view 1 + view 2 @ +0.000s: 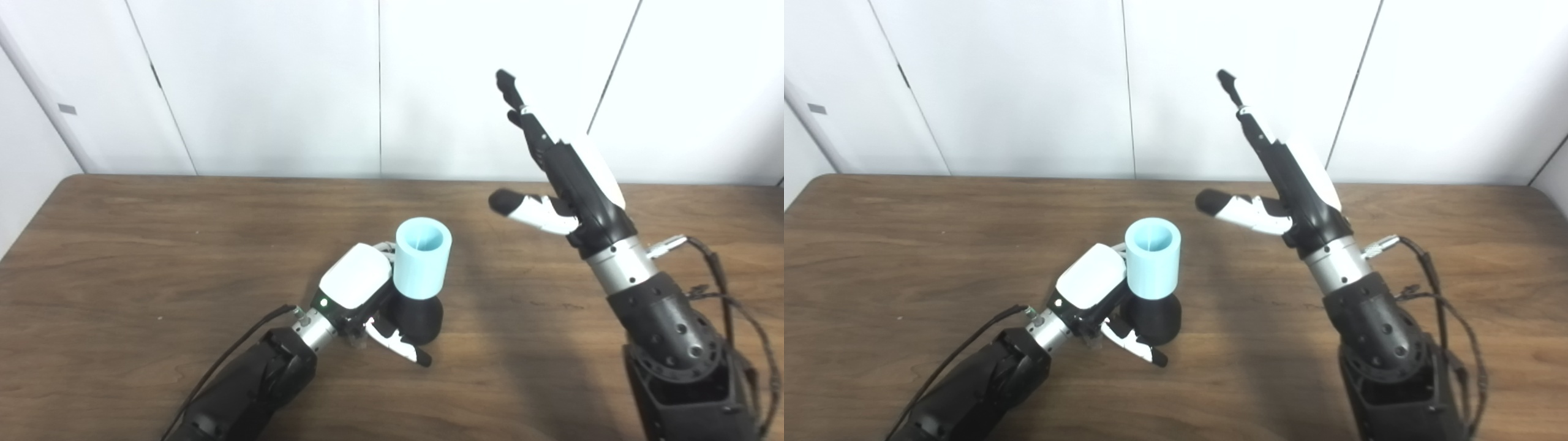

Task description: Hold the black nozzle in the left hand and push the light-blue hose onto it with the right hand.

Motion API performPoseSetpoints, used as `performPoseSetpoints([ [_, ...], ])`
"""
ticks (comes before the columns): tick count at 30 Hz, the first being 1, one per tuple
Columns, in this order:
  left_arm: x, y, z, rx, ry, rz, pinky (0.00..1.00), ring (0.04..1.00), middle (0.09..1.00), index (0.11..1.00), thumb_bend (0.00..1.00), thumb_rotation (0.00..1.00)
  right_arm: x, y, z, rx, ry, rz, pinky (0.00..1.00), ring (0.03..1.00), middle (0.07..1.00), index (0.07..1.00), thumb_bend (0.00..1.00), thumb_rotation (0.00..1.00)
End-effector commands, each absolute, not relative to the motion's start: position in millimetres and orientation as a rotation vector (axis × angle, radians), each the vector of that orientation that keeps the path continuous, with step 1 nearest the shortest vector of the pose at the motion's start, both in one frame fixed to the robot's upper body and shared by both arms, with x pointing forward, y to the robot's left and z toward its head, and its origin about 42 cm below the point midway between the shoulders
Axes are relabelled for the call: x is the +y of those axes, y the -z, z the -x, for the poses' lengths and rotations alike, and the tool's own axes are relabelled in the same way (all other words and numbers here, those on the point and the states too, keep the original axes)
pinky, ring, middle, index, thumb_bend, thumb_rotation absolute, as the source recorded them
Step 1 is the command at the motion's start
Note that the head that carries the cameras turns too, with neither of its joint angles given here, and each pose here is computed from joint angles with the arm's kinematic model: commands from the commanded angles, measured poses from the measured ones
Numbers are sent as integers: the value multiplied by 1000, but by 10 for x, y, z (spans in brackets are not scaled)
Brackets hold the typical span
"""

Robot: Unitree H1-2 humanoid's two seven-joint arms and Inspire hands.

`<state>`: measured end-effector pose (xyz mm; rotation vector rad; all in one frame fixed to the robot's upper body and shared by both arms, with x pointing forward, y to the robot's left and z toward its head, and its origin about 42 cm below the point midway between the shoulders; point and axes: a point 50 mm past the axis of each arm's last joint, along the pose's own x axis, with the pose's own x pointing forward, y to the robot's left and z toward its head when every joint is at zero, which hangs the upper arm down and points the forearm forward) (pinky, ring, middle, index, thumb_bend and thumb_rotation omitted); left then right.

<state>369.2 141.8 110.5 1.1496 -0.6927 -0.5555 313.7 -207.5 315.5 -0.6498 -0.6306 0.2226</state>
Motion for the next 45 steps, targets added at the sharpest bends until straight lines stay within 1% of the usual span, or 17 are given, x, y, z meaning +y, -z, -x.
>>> performPoseSetpoints([
  [1, 1038, 223, -2337, -344, 857, -964, 773, 500, 464, 506, 521, 0, -2034, -3591, -2935, -883, -227, 801, 990, 1000, 1000, 1000, 1000, 886],
  [4, 1043, 229, -2342, -347, 853, -966, 776, 500, 462, 507, 521, 0, -2057, -3592, -2891, -885, -274, 902, 991, 1000, 1000, 999, 1000, 911],
  [6, 1045, 237, -2344, -350, 850, -968, 771, 495, 458, 510, 521, 0, -2067, -3590, -2876, -886, -307, 979, 974, 1000, 1000, 998, 1000, 944],
  [7, 1045, 239, -2346, -350, 849, -968, 769, 494, 460, 508, 521, 0, -2069, -3590, -2873, -885, -318, 1001, 988, 1000, 1000, 991, 1000, 948],
  [11, 1034, 249, -2361, -347, 858, -971, 773, 498, 464, 505, 521, 0, -2029, -3615, -2852, -851, -393, 1073, 1000, 1000, 1000, 986, 1000, 901],
  [13, 1031, 251, -2366, -347, 861, -971, 776, 499, 463, 506, 521, 0, -2006, -3623, -2847, -847, -406, 1105, 1000, 1000, 1000, 980, 991, 881],
  [17, 1034, 250, -2373, -350, 859, -977, 775, 502, 465, 504, 521, 0, -1955, -3553, -2855, -869, -393, 1274, 1000, 1000, 1000, 975, 949, 849],
  [18, 1035, 251, -2373, -352, 858, -978, 771, 501, 465, 504, 521, 0, -1945, -3512, -2863, -870, -389, 1319, 1000, 1000, 1000, 970, 946, 855],
  [21, 1038, 257, -2369, -355, 855, -975, 767, 502, 465, 504, 522, 0, -1911, -3381, -2880, -845, -406, 1415, 1000, 1000, 1000, 976, 961, 825],
  [25, 1046, 245, -2368, -351, 859, -977, 772, 505, 469, 500, 522, 0, -1887, -3256, -2877, -837, -413, 1472, 1000, 1000, 981, 950, 973, 821],
  [33, 1049, 237, -2361, -346, 861, -976, 779, 506, 468, 502, 522, 0, -1891, -3159, -2880, -805, -399, 1528, 1000, 1000, 1000, 988, 956, 819],
  [45, 1053, 241, -2347, -354, 859, -978, 764, 495, 466, 503, 521, 0, -1871, -3074, -2897, -740, -407, 1546, 1000, 1000, 1000, 1000, 947, 838],
])
